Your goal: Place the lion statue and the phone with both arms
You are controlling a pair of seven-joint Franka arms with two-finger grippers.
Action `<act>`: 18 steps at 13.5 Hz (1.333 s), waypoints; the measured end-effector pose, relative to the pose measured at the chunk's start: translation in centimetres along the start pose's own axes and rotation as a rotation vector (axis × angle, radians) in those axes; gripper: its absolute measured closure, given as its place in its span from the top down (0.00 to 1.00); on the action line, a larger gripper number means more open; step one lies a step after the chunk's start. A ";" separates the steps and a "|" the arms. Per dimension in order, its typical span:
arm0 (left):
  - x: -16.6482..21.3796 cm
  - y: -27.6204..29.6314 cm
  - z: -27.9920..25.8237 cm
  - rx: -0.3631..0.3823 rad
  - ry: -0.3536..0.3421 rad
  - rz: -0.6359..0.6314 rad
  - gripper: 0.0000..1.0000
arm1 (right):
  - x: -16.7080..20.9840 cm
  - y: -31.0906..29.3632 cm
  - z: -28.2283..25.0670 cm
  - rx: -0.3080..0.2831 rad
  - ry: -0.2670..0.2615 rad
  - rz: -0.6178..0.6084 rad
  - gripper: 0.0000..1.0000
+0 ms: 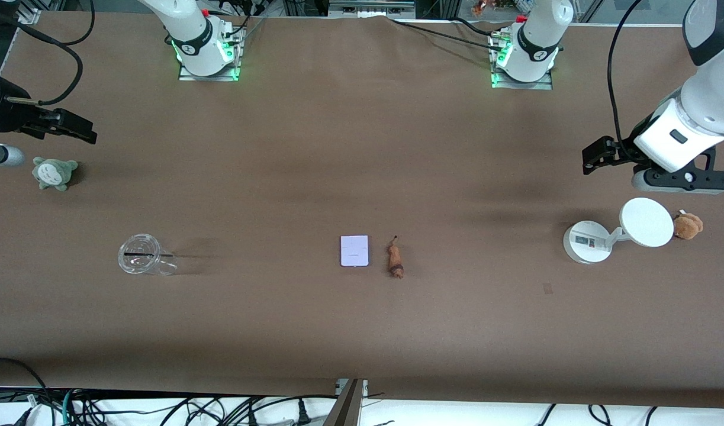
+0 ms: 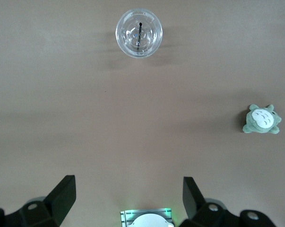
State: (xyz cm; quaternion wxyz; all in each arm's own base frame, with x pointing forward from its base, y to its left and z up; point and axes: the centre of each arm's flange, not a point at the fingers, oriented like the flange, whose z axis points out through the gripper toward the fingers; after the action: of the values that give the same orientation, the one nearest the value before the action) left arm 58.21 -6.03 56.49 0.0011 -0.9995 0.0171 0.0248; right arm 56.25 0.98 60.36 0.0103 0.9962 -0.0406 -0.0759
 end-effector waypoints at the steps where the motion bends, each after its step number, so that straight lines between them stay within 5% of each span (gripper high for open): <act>1: 0.1 0.1 0.1 -0.001 -0.001 0.002 1.00 | 0.0 0.0 0.0 0.000 0.000 0.000 1.00; 18: 2.3 0.1 2.5 -0.006 -0.046 0.003 1.00 | 0.0 0.0 0.0 0.000 0.001 0.000 1.00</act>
State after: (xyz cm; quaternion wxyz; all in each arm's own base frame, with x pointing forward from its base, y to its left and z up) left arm 60.39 -6.25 53.93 -0.0016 -0.9987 0.0186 0.0479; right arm 56.27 0.97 60.37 0.0103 0.9963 -0.0407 -0.0756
